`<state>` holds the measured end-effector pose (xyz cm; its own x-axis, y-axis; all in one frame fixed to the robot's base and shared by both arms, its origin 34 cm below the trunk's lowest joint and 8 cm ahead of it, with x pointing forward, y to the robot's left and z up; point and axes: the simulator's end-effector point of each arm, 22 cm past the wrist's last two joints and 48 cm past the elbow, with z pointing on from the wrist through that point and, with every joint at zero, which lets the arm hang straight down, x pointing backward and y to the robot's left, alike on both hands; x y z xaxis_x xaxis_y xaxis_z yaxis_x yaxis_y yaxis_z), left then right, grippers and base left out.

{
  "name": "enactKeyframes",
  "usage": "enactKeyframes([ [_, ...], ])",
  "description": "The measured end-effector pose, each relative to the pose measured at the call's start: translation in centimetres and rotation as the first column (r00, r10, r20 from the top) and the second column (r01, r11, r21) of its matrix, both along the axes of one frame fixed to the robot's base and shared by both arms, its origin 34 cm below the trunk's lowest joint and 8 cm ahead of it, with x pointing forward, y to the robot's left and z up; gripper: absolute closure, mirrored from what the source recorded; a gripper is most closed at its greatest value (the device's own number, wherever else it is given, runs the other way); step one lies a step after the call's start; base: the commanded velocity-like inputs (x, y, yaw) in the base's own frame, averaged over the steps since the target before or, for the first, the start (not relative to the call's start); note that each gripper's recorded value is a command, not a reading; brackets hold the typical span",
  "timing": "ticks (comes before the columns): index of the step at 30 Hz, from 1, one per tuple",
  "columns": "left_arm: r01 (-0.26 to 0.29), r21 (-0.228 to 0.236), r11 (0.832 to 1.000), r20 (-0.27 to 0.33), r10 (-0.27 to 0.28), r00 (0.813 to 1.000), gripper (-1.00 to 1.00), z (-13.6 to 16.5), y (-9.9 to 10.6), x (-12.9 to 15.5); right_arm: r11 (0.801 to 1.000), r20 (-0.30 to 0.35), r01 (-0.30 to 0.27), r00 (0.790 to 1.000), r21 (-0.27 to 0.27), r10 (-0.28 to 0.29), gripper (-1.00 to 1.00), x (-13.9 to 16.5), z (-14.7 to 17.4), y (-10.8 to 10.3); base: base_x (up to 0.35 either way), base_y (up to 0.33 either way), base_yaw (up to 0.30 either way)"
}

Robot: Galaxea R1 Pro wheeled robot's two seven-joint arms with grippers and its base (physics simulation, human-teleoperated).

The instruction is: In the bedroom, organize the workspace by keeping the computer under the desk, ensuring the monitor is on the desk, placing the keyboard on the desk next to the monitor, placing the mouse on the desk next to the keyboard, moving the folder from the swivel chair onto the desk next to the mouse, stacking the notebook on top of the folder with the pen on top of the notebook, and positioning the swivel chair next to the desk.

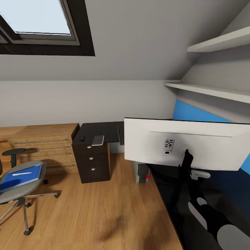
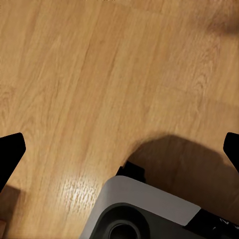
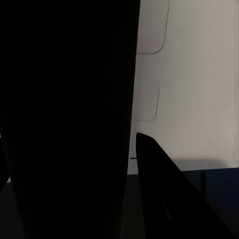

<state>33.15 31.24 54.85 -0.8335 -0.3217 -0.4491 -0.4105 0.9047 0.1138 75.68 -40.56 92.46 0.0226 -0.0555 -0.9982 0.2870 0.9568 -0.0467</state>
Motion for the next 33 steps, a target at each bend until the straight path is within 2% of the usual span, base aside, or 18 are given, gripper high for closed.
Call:
enactKeyframes([
  [5, -0.001, 0.000, 1.000, -0.002, 0.001, 1.000, -1.00, -0.04, 0.01, -0.07, 1.000, 0.000, 0.000, 1.000, -0.002, 0.000, 1.00, 0.05, 0.00, 0.02, -0.174, 0.000, 0.000],
  [19, 0.000, 0.000, 1.000, -0.001, 0.000, 1.000, -1.00, -0.04, 0.00, -0.03, 1.000, 0.001, 0.000, 1.000, 0.001, 0.000, 1.00, 0.05, 0.01, 0.01, -0.315, -0.066, 0.000],
  [27, 0.002, 0.000, 1.000, 0.000, -0.002, 1.000, -1.00, -0.01, 0.03, -0.02, 1.000, 0.002, -0.002, 1.000, 0.002, 0.002, 1.00, 0.05, 0.06, 0.16, -0.050, -0.249, 0.000],
  [33, 0.001, 0.002, 1.000, 0.000, -0.001, 1.000, -1.00, 0.01, 0.16, -0.02, 1.000, 0.001, -0.003, 1.000, 0.003, 0.003, 1.00, 0.05, 0.04, 0.20, -0.002, -0.048, 0.000],
])
